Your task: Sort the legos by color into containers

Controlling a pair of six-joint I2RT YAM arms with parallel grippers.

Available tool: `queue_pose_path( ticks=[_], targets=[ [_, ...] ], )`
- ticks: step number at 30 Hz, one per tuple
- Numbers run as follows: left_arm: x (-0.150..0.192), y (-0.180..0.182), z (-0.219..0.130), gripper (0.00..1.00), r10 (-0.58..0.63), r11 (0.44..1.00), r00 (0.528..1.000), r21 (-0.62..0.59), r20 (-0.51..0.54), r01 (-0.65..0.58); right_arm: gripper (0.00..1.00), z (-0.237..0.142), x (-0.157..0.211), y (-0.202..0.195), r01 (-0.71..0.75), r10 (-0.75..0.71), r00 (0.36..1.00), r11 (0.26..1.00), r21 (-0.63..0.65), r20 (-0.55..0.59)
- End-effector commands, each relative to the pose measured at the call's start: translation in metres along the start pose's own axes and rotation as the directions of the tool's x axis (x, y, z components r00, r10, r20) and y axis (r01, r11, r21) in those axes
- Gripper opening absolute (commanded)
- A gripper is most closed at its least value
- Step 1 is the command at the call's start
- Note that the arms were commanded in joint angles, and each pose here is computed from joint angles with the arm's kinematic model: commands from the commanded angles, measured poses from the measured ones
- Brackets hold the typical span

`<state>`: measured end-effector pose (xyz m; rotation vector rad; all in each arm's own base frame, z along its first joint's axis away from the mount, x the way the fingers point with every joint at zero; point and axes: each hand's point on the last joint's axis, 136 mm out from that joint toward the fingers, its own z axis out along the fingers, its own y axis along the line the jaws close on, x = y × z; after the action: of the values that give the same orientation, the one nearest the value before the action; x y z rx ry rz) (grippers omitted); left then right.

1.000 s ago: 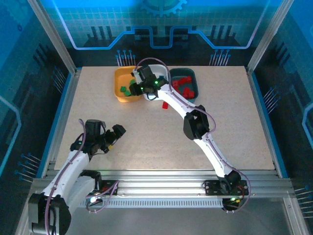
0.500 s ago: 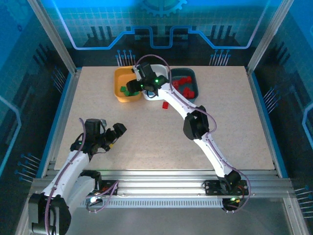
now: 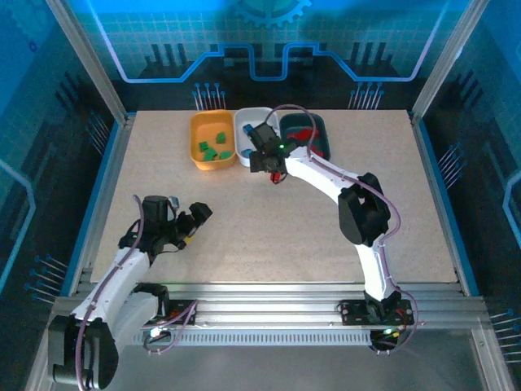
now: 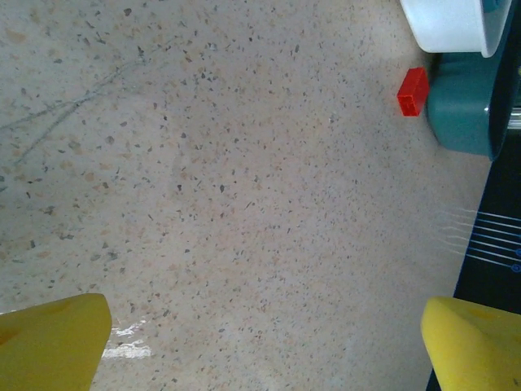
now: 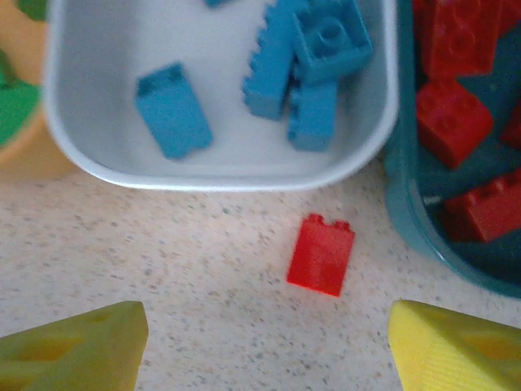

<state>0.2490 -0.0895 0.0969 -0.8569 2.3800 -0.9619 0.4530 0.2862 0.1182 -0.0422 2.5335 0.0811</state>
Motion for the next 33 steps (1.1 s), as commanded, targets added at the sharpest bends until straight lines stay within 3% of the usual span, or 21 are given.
queue_pose_path(
  ticks=[1,6,14,18,21,27,30,33],
  targets=[
    [0.002,-0.004,0.001,0.99,-0.024,0.999,1.0,0.034,-0.019,0.025,0.79,0.018,0.018,-0.021,-0.055,0.061,0.997,0.992,0.11,-0.053],
    [0.004,-0.007,0.002,0.99,-0.025,0.999,0.999,0.042,-0.027,0.026,0.78,0.039,0.032,-0.032,-0.092,0.112,0.988,0.979,0.181,-0.104],
    [0.002,-0.012,0.002,0.99,-0.014,0.999,1.0,0.046,-0.027,0.015,0.67,0.074,0.046,-0.033,-0.112,0.145,0.973,0.977,0.181,-0.18],
    [0.0,-0.013,0.003,0.99,-0.012,0.999,1.0,0.046,-0.022,0.013,0.61,0.083,0.047,-0.032,-0.096,0.13,0.972,0.981,0.171,-0.196],
    [-0.001,-0.014,0.005,0.99,-0.011,0.999,1.0,0.048,-0.024,0.012,0.5,0.088,0.048,-0.029,-0.081,0.113,0.973,0.983,0.162,-0.202],
    [-0.003,-0.016,0.006,0.99,-0.003,0.999,1.0,0.045,-0.025,0.005,0.34,0.077,0.043,-0.025,-0.049,0.074,0.984,0.987,0.15,-0.163],
    [-0.003,-0.015,0.005,0.99,-0.005,0.999,1.0,0.042,-0.027,0.006,0.32,0.071,0.044,-0.026,-0.042,0.064,0.986,0.988,0.147,-0.151],
    [-0.002,-0.016,0.005,0.99,-0.009,0.999,0.999,0.044,-0.031,0.01,0.31,0.041,0.033,-0.018,-0.029,0.04,0.994,0.994,0.107,-0.1]
  ],
)
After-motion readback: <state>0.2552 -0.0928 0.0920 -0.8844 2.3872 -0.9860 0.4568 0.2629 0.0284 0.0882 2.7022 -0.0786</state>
